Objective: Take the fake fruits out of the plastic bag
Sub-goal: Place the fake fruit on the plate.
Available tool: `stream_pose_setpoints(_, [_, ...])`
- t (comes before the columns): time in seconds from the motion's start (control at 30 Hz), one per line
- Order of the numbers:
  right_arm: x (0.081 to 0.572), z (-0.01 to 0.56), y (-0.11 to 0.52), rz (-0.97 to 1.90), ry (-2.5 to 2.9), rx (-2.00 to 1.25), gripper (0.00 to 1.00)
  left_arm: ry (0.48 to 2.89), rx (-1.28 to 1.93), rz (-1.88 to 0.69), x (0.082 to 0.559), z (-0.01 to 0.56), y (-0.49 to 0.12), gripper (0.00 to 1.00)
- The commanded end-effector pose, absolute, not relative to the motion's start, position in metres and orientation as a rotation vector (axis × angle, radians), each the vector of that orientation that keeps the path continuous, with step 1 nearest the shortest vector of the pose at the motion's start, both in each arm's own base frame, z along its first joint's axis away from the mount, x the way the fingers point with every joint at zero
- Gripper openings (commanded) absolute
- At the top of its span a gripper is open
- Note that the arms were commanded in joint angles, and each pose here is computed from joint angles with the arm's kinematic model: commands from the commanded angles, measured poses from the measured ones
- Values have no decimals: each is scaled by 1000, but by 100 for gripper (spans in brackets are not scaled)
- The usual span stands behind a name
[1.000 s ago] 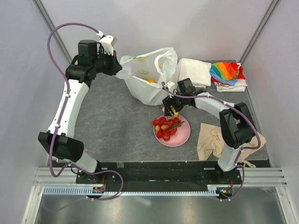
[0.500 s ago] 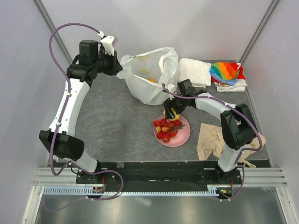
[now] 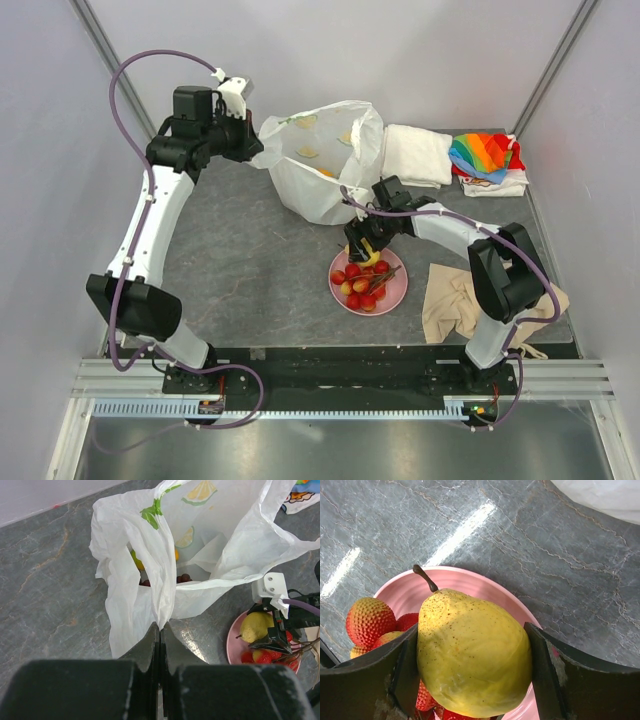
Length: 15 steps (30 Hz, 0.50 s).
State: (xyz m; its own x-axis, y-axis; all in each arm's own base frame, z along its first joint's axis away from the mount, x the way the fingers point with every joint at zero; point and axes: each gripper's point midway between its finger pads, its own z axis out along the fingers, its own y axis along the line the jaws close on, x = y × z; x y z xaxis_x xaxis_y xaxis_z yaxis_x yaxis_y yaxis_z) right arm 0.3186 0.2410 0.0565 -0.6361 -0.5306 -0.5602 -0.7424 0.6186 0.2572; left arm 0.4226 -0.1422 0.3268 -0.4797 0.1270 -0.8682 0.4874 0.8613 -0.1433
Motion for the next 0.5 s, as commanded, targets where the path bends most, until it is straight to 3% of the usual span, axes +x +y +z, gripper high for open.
stream_pose_setpoints(0.0, [332, 78, 245, 663, 2367, -975, 49, 1985, 485, -477, 429, 345, -147, 2])
stream_pose_setpoints(0.03, [333, 79, 246, 667, 2367, -971, 58, 1981, 485, -479, 430, 347, -148, 1])
stream_pose_setpoints(0.1, [335, 85, 248, 678, 2360, -969, 60, 1986, 484, -482, 432, 345, -149, 2])
stream_pose_setpoints(0.23, [333, 99, 254, 732, 2347, -975, 79, 1986, 487, -485, 434, 344, -149, 2])
stream_pose_setpoints(0.27, [335, 104, 256, 741, 2336, -981, 98, 1989, 488, -487, 434, 343, -150, 2])
stream_pose_setpoints(0.47, [327, 108, 257, 787, 2358, -1019, 98, 1995, 497, -501, 437, 339, -152, 2])
